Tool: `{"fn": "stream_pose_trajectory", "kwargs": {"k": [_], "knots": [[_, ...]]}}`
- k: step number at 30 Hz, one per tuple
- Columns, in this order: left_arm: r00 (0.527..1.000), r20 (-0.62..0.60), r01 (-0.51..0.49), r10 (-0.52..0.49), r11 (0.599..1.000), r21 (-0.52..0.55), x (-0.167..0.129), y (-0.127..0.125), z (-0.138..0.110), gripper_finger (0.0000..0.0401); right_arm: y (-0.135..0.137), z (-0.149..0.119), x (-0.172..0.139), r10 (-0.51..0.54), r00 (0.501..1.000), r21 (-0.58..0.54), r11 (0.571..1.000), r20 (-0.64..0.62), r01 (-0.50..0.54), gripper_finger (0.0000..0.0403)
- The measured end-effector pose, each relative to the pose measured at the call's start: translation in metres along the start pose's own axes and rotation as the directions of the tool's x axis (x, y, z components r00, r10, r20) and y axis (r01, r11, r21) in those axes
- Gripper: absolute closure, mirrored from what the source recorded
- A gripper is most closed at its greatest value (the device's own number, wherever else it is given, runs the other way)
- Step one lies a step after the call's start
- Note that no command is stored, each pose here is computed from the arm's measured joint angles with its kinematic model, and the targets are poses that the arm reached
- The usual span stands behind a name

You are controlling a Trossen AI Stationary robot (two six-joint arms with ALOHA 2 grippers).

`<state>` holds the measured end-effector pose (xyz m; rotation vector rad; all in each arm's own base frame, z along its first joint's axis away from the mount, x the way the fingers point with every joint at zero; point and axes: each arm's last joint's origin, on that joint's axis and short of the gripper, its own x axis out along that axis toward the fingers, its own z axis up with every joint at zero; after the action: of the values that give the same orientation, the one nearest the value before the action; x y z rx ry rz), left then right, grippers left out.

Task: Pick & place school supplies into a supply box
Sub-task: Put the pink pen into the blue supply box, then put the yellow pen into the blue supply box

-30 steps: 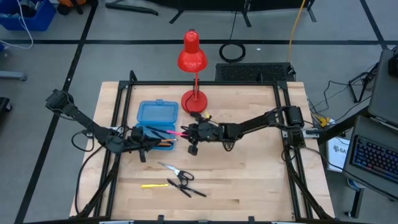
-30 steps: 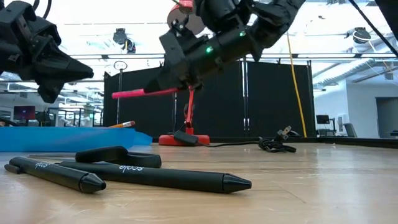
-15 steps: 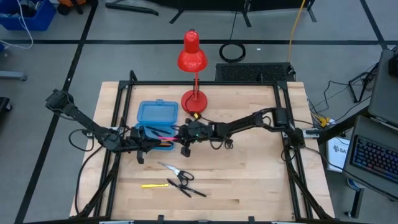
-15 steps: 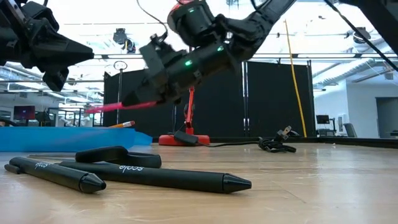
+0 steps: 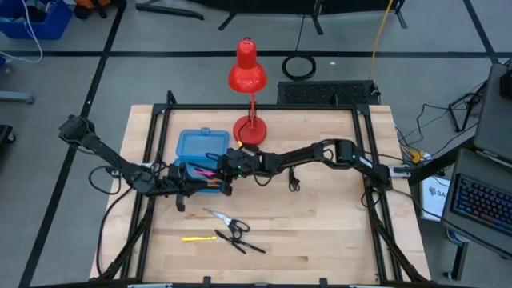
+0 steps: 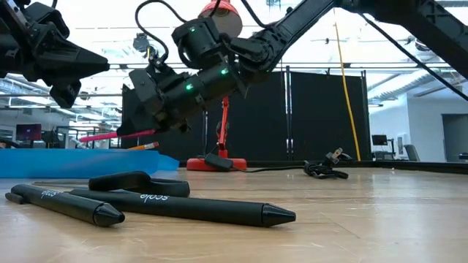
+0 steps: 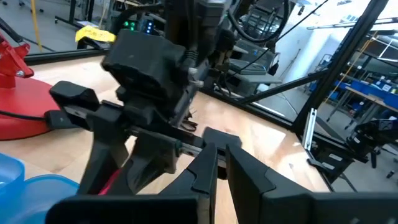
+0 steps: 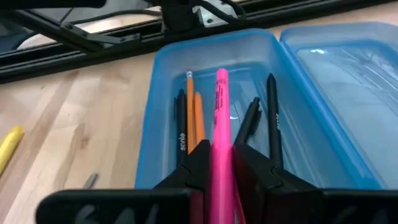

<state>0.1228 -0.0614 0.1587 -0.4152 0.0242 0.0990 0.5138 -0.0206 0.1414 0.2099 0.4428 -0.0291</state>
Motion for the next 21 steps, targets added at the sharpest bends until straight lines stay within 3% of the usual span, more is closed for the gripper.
{"fn": "stream_pose_trajectory", "kwargs": {"k": [8, 21], "knots": [[1.000, -0.003, 0.007, -0.007, 1.000, 0.003, 0.000, 0.000, 0.000, 0.0364, -0.001, 0.001, 0.000, -0.003, 1.000, 0.008, 1.000, -0.001, 0.003, 0.0316], [1.000, -0.016, 0.003, -0.003, 1.000, 0.006, 0.000, 0.000, -0.001, 0.0364, 0.008, 0.001, 0.000, -0.016, 1.000, -0.028, 0.999, 0.014, 0.017, 0.0325]]}}
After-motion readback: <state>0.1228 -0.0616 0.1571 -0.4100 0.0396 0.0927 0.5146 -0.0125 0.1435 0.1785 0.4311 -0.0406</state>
